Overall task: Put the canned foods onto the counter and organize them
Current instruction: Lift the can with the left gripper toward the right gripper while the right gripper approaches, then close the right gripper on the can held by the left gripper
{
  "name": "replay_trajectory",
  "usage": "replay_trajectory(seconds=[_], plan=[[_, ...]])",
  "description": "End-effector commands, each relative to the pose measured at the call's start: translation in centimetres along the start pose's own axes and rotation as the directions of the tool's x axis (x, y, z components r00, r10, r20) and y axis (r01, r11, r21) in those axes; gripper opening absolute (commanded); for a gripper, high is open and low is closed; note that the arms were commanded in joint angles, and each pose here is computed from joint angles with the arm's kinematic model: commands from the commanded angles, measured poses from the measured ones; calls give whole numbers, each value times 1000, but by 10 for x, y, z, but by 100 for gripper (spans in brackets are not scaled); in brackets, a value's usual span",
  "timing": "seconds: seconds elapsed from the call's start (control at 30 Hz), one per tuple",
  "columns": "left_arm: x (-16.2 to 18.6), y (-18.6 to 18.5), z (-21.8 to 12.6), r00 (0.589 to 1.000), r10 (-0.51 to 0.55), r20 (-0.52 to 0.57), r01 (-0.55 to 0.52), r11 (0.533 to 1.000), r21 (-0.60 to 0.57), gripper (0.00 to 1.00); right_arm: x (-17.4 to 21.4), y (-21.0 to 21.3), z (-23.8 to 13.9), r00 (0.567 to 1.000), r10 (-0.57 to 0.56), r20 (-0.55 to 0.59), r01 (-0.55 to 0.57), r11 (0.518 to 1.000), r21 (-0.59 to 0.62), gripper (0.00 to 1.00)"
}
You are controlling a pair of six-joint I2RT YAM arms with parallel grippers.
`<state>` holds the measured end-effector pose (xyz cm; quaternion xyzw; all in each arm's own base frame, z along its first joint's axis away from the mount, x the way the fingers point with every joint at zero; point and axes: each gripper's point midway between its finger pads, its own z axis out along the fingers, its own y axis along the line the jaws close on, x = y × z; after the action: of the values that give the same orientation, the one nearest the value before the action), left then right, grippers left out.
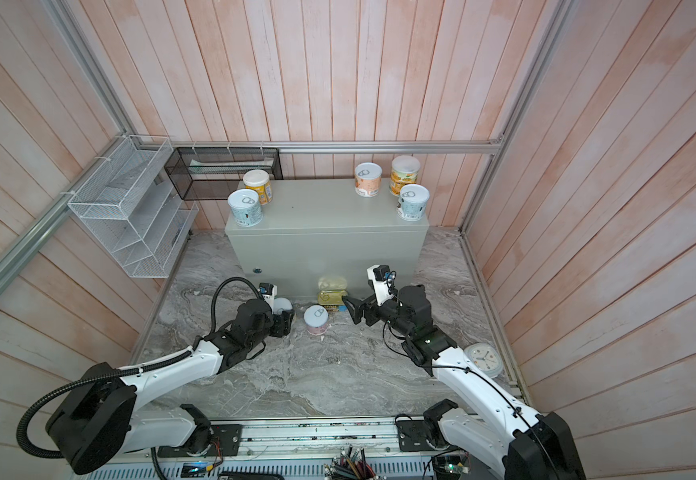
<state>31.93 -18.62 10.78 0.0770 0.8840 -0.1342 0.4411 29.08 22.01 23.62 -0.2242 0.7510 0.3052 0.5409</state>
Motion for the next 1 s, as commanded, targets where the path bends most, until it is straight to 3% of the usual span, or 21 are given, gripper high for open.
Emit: replay_trajectory(seconds=[0.0,0.23,0.97], plan=[[-22,-8,-9,997,-29,66,26,999,40,52,-18,9,7,999,-34,36,34,999,2,98],[-41,-24,-27,994,-47,96,35,991,129,52,-10,28,28,996,-89,9,89,996,-10,98],[-109,-73,-81,990,-117,77,83,935,345,51,-22,55,61,996,-75,57,82,988,-128,98]])
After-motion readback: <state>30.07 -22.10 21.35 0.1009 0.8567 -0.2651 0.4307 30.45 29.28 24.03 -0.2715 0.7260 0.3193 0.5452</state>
